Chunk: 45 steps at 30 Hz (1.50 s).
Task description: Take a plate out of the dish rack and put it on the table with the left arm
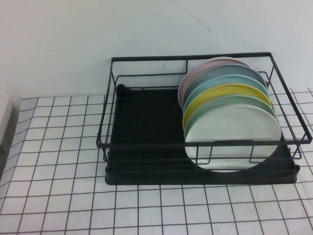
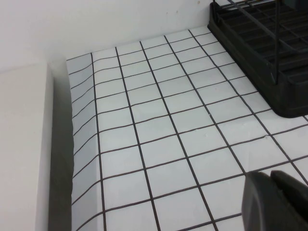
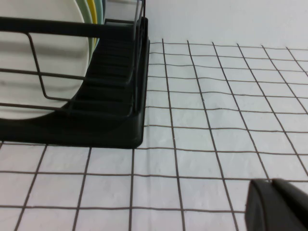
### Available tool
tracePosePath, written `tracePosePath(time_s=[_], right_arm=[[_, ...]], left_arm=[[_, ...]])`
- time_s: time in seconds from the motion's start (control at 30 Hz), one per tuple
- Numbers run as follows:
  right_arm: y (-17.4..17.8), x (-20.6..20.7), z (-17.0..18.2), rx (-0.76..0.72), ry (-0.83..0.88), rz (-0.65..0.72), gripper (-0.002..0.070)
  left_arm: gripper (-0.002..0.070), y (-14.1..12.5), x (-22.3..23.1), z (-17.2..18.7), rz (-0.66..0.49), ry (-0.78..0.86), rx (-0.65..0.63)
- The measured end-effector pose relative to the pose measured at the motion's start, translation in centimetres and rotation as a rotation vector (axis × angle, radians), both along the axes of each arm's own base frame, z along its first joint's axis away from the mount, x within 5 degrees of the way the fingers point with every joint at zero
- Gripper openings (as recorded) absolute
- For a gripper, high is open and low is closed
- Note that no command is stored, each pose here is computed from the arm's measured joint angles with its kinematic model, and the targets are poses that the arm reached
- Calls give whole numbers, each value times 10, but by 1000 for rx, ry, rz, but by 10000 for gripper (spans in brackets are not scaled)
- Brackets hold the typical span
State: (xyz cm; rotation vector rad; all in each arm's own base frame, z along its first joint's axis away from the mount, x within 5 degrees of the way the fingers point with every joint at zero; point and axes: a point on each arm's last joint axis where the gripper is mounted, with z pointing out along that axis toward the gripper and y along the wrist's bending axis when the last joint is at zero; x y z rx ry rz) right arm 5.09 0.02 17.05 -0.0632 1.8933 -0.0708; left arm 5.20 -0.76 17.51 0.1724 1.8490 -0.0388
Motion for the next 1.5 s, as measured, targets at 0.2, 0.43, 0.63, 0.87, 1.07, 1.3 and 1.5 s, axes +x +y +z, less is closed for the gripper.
tracePosePath(time_s=[0.2,0.43,0.63,0.87,1.07,1.3,1.5], right_arm=[[0,0,0,0,0,0,-1],[0,0,0,0,0,0,-1],[0,0,0,0,0,0,-1],[0,0,0,0,0,0,-1],[0,0,0,0,0,0,-1],[0,0,0,0,0,0,-1],[0,0,0,0,0,0,-1]], left_arm=[[-3,0,0,0,0,0,0],[-3,0,0,0,0,0,0],[-3,0,0,0,0,0,0],[-3,0,0,0,0,0,0],[-3,0,0,0,0,0,0],[-3,0,0,0,0,0,0],[-3,-4,0,2,-3,-3,-166]])
